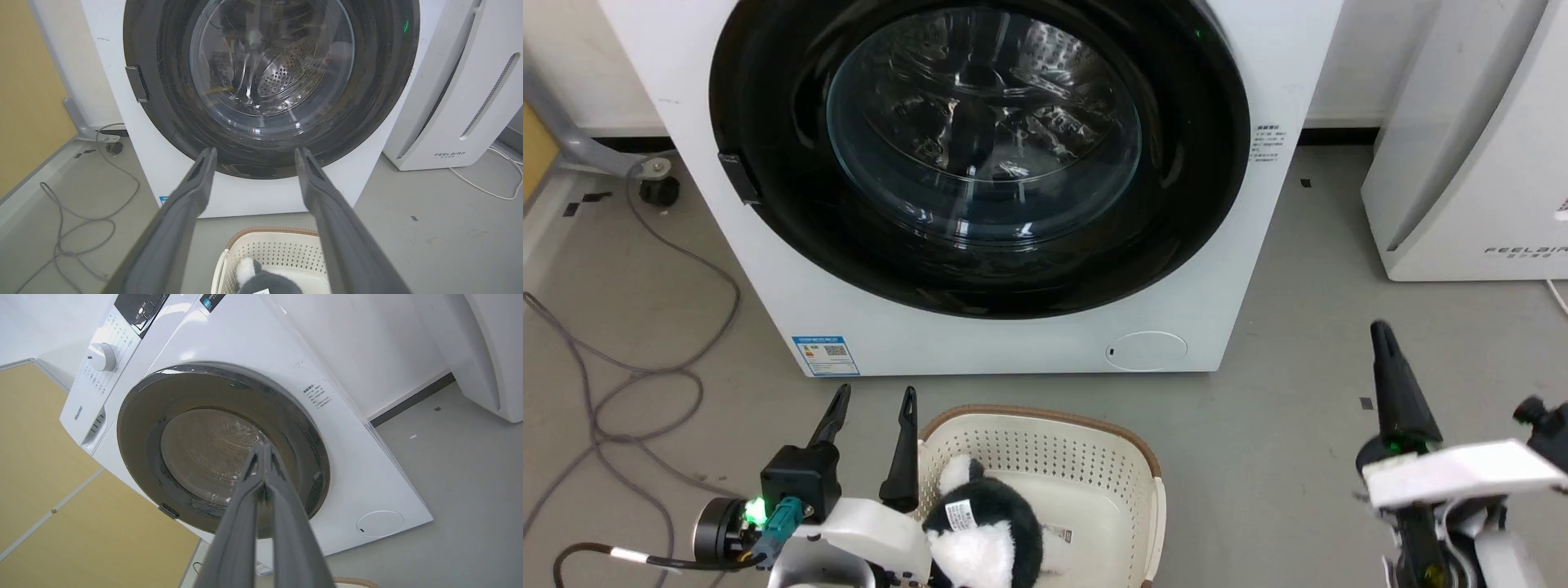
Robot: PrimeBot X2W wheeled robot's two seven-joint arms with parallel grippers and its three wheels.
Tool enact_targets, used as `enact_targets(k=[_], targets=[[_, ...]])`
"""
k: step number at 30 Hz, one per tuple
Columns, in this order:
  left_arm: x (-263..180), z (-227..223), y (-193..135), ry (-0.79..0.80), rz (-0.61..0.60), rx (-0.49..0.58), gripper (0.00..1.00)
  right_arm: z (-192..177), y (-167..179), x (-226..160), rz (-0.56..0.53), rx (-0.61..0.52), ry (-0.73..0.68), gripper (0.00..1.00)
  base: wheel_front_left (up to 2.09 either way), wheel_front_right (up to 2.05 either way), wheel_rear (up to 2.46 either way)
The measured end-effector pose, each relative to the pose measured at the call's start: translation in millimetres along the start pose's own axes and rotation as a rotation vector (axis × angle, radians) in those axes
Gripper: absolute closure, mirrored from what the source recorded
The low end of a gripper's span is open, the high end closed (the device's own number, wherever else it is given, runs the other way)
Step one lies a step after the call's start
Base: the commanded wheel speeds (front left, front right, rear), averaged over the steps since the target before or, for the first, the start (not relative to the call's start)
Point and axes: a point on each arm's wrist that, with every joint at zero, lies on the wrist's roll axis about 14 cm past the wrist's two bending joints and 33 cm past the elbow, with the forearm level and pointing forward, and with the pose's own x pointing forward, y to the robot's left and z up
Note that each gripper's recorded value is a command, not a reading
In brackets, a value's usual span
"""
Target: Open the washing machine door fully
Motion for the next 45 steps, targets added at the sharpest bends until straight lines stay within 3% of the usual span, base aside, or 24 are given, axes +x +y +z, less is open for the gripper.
enact_targets(k=[8, 24, 35, 45], targets=[[9.2, -3.2, -3.7, -0.003, -0.016, -0.007, 0.0, 14.9, -4.6, 37.7, -0.021, 0.148, -0.061, 1.0, 0.0, 0.0, 0.0], [31.1, -7.3, -7.8, -0.014, -0.046, -0.014, 0.0, 44.9, -7.2, 125.9, -0.035, 0.257, -0.096, 1.0, 0.0, 0.0, 0.0], [44.7, -14.3, -8.8, -0.016, -0.063, -0.015, 0.0, 38.0, 18.0, 185.4, 0.009, 0.247, 0.074, 1.0, 0.0, 0.0, 0.0], [56.0, -24.6, -10.8, -0.007, -0.076, -0.033, 0.0, 15.6, 48.5, 218.2, 0.067, 0.165, 0.327, 1.0, 0.0, 0.0, 0.0]])
